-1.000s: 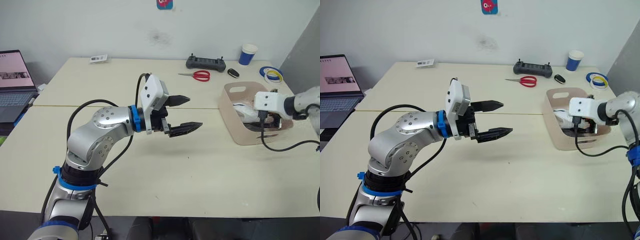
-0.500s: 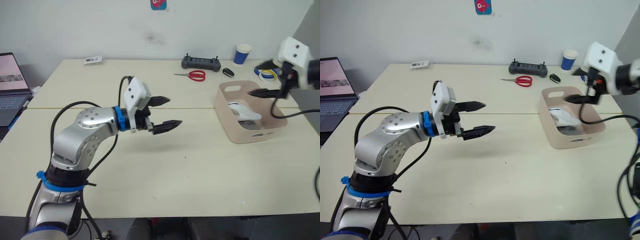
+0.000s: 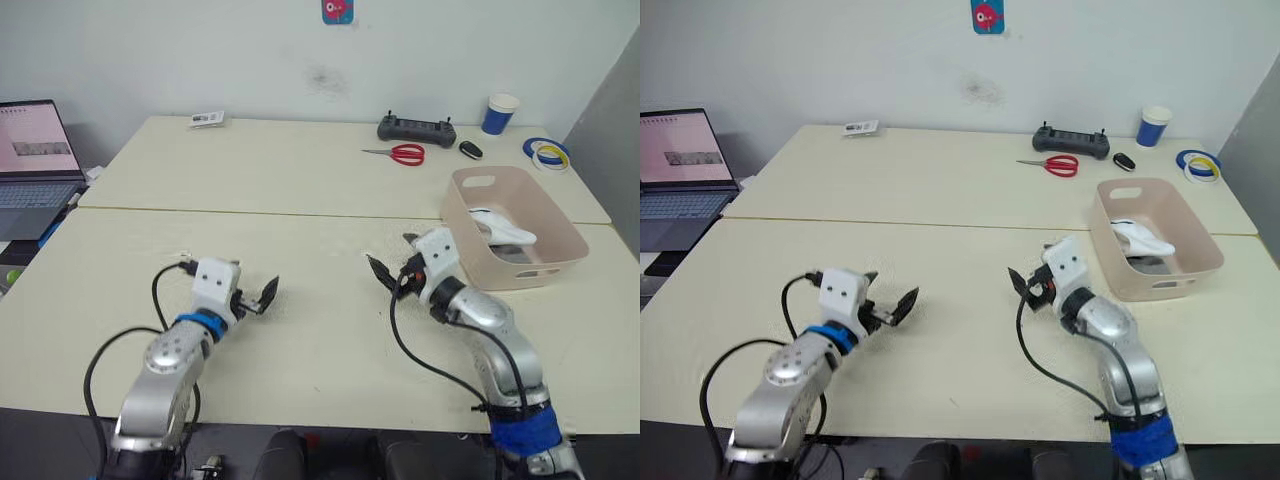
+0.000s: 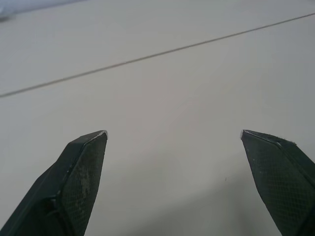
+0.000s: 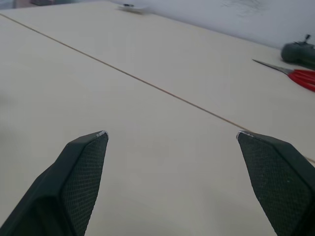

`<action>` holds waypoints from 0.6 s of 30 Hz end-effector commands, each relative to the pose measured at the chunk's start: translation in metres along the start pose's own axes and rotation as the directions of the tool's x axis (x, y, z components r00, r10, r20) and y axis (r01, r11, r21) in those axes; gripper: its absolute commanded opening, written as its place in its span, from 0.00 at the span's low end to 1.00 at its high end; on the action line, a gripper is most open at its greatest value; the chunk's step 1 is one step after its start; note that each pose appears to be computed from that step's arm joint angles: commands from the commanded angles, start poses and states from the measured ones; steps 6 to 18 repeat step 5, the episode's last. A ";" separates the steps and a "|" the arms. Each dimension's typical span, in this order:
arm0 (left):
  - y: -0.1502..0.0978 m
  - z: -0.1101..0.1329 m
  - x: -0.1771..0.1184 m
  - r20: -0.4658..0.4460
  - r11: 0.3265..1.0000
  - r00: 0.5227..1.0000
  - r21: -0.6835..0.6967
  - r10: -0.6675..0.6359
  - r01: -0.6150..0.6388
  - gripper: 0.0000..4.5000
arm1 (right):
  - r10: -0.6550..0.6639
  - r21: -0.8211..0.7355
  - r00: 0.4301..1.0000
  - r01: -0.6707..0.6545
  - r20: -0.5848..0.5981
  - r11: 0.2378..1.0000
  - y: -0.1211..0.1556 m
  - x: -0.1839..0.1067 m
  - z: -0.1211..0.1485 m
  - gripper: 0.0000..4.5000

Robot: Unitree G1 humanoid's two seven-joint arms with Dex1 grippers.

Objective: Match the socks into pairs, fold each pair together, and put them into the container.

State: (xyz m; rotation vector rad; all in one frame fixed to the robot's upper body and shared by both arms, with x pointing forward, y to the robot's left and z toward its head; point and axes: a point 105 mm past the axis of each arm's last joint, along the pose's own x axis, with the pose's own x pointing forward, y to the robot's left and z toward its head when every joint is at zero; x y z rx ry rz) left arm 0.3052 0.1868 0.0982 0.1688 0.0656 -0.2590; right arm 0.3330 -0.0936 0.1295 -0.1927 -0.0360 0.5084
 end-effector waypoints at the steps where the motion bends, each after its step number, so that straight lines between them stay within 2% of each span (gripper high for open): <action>1: 0.001 0.022 -0.001 0.102 0.997 0.993 0.043 0.056 -0.061 1.00 | -0.044 0.003 0.998 0.044 0.048 0.999 -0.002 -0.003 0.004 1.00; 5: -0.004 0.020 0.002 0.105 0.998 0.994 0.036 0.044 -0.048 1.00 | -0.054 -0.004 0.998 0.054 0.033 0.999 -0.004 -0.006 -0.006 1.00; 18: -0.004 0.020 0.002 0.105 0.998 0.994 0.036 0.044 -0.048 1.00 | -0.054 -0.004 0.998 0.054 0.033 0.999 -0.004 -0.006 -0.006 1.00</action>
